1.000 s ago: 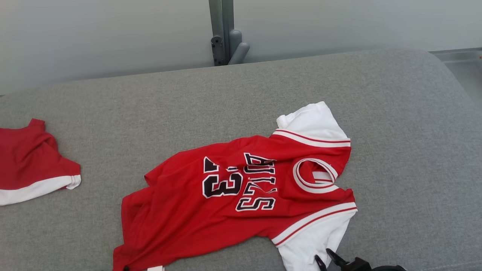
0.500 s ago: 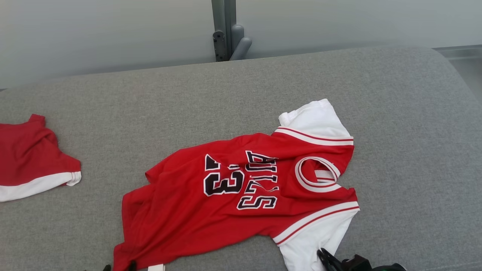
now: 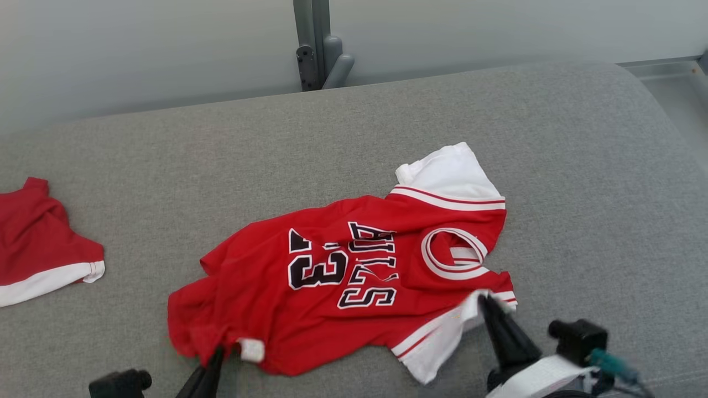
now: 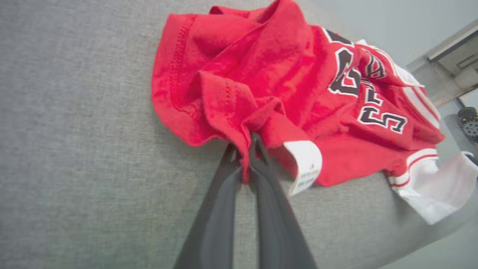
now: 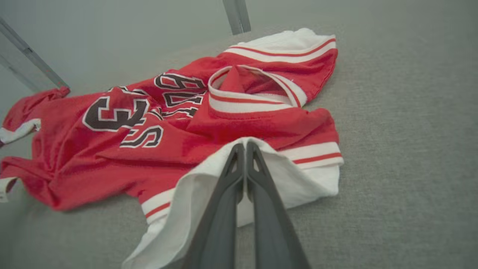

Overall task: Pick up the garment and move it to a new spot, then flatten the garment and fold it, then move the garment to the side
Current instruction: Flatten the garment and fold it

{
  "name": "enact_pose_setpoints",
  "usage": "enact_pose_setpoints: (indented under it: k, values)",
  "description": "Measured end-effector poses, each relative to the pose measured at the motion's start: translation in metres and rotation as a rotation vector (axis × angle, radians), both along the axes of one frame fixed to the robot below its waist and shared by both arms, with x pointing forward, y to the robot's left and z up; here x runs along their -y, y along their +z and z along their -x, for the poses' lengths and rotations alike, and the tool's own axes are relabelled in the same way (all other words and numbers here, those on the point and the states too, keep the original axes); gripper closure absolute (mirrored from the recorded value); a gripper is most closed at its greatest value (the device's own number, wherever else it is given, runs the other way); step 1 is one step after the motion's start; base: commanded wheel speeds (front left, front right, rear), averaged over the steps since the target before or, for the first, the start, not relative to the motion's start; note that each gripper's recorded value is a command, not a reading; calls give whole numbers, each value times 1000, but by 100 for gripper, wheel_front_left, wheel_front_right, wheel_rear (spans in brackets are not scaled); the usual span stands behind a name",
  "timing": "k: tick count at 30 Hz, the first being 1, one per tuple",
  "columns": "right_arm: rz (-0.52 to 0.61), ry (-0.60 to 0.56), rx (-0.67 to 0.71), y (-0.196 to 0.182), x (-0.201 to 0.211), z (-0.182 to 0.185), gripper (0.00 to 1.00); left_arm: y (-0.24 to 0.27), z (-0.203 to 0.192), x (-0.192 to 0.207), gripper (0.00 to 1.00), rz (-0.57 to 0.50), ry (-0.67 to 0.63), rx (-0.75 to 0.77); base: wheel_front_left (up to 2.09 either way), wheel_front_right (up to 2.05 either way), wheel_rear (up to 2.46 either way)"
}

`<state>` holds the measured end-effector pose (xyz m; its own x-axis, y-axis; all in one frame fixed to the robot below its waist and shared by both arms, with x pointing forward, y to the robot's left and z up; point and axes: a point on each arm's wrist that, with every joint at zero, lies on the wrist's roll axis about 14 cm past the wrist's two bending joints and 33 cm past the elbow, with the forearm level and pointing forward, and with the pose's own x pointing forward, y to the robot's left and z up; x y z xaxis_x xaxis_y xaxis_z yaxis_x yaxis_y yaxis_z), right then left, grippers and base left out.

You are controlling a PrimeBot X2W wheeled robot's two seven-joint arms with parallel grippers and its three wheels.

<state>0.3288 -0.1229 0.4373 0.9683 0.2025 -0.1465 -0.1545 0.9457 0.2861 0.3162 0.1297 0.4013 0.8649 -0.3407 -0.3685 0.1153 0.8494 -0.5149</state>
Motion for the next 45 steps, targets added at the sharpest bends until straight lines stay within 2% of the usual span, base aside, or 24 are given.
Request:
enact_pose_setpoints:
  k: [2,4,7,10,11,14,18,22,25,28,30,34,37,40,45]
  values:
    - [-124,-57,111,45,15,-14,100,39,-10,19,100,91,-55,90,0,0,0]
    - [-175,-111,238,94,51,-21,100,83,-17,30,100,189,-101,185,0,0,0]
    - [-168,-128,384,159,87,-20,100,143,-26,33,100,245,-171,331,0,0,0]
    - [-193,-115,502,215,101,-24,100,194,-39,33,100,272,-233,455,0,0,0]
    - [-163,-117,540,232,108,-29,100,212,-47,34,100,290,-255,498,0,0,0]
    - [-130,-91,629,277,116,-52,100,254,-85,33,100,222,-308,610,0,0,0]
    - [-93,-82,663,318,124,-116,100,281,-154,45,100,150,-360,652,0,0,0]
    - [-77,-156,658,345,137,-195,100,300,-245,47,100,89,-253,686,0,0,0]
    - [-66,-207,595,334,128,-262,100,270,-304,46,100,9,-177,620,0,0,0]
    - [-69,-236,643,347,112,-308,100,268,-351,35,100,-78,-85,667,0,0,0]
    - [-131,-233,704,360,104,-328,100,278,-374,28,100,-68,-21,734,0,0,0]
    - [-135,-162,736,354,68,-363,100,277,-405,15,100,-46,67,835,0,0,0]
    - [-165,-90,657,308,41,-390,100,239,-422,9,100,-89,74,824,0,0,0]
    - [-217,-46,535,237,26,-403,100,175,-429,5,100,-134,60,733,0,0,0]
    - [-303,15,349,139,16,-378,100,88,-404,-3,100,-198,-4,595,0,0,0]
